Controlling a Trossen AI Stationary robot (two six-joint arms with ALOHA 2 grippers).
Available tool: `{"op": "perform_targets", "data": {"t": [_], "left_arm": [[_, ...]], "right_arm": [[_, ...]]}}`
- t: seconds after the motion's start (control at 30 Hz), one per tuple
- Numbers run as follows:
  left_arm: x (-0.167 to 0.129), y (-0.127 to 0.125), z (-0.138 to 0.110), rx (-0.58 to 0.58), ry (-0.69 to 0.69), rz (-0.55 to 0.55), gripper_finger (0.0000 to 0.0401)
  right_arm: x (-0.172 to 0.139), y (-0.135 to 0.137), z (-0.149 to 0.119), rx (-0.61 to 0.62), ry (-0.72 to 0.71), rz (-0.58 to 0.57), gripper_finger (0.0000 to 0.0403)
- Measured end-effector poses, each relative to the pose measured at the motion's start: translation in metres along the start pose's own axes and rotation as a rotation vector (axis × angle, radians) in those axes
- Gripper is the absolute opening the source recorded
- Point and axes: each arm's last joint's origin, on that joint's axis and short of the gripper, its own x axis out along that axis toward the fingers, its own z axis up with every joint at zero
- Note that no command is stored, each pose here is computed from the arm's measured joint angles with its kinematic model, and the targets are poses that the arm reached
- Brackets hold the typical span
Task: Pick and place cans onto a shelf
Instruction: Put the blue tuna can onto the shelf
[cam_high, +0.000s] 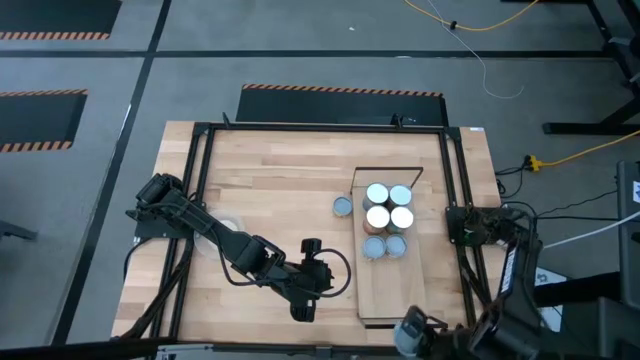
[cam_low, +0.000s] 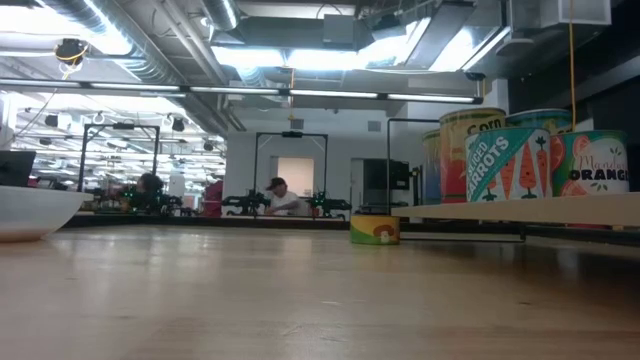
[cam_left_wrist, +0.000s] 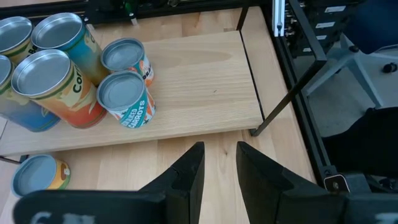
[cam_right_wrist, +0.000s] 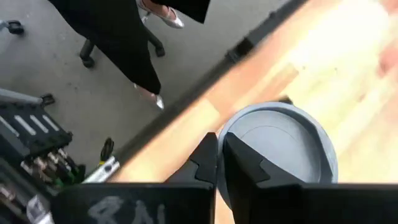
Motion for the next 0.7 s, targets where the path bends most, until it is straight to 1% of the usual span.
{"op": "perform_targets", "data": {"t": [0.1, 0.3, 0.43, 0.53, 0.6, 0.7], "left_arm": [[0.000, 0.000, 0.000, 0.001, 0.000, 0.000, 0.0086], [0.002, 0.004, 0.001, -0.007, 0.000, 0.009, 0.0086], [0.004, 0.009, 0.002, -0.015, 0.000, 0.019, 0.0086], [0.005, 0.014, 0.004, -0.022, 0.001, 0.029, 0.0086], [0.006, 0.016, 0.004, -0.026, 0.001, 0.034, 0.0086], [0.007, 0.019, 0.005, -0.031, 0.001, 0.041, 0.0086]], "right_arm": [[-0.016, -0.005, -0.009, 0.002, 0.002, -0.006, 0.0020], [-0.039, -0.015, -0.018, -0.103, -0.039, -0.033, 0.0020], [-0.054, -0.027, -0.024, -0.078, -0.074, -0.040, 0.0020], [-0.061, -0.036, -0.033, -0.084, -0.073, -0.050, 0.0020], [-0.060, -0.042, -0.042, -0.075, -0.051, -0.058, 0.0020], [-0.057, -0.055, -0.062, -0.014, -0.028, -0.074, 0.0020]]}}
